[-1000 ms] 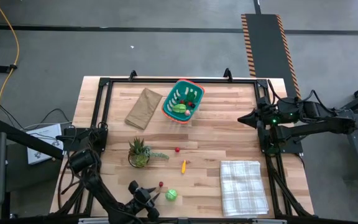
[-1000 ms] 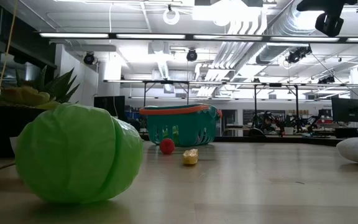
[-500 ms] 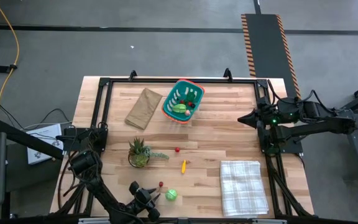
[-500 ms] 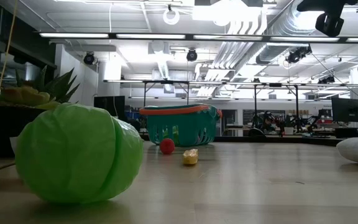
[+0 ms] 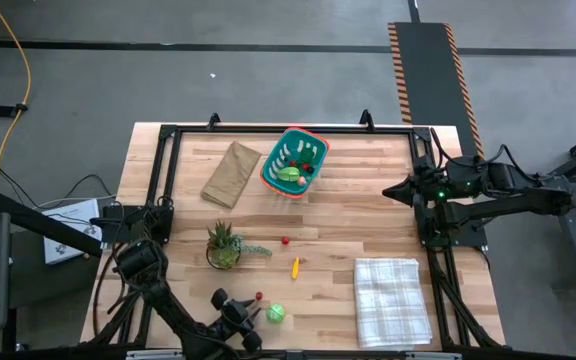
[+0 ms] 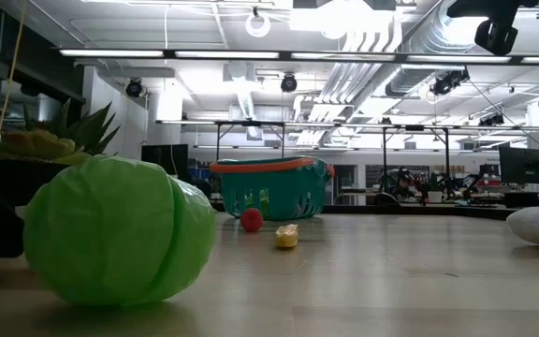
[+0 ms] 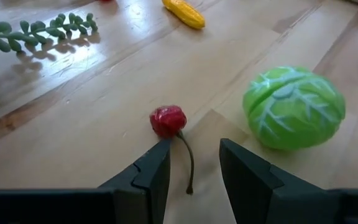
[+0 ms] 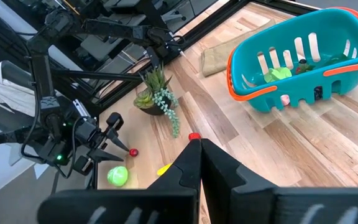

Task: Pick and placing Produce into tupperware
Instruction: Put the red cherry in the green basket

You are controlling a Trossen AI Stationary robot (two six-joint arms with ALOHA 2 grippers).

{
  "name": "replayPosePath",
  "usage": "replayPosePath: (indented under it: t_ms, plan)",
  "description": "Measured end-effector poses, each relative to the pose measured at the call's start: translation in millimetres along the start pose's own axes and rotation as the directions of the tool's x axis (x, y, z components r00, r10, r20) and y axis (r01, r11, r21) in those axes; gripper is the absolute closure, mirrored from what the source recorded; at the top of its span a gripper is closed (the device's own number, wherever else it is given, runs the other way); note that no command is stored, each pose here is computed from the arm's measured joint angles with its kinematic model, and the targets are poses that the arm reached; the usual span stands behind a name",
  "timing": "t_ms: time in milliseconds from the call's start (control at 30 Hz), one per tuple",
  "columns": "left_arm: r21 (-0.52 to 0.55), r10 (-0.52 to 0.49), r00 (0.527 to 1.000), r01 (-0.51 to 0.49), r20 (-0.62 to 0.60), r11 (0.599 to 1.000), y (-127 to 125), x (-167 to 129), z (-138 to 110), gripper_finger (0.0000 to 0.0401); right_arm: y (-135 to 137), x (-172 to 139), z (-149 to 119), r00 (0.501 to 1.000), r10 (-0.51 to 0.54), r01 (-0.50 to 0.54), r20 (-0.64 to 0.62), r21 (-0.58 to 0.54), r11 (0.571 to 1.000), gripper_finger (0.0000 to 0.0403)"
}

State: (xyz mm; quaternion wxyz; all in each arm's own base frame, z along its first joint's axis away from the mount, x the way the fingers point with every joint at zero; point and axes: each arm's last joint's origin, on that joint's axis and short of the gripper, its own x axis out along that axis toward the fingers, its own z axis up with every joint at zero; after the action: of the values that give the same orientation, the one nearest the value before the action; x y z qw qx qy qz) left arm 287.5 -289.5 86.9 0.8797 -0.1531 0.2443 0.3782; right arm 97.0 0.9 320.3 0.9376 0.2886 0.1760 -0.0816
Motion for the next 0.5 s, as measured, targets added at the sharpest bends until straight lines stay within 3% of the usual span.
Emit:
replayPosePath:
  t_ms: [500]
  plan:
    - [0.019,0.029,0.999,-0.029,-0.025,0.999,2.8,1.8,0.9,0.0272,0.0,0.0,0.0,1.000,0.000,0.000,0.000,-0.011,1.000,0.0402]
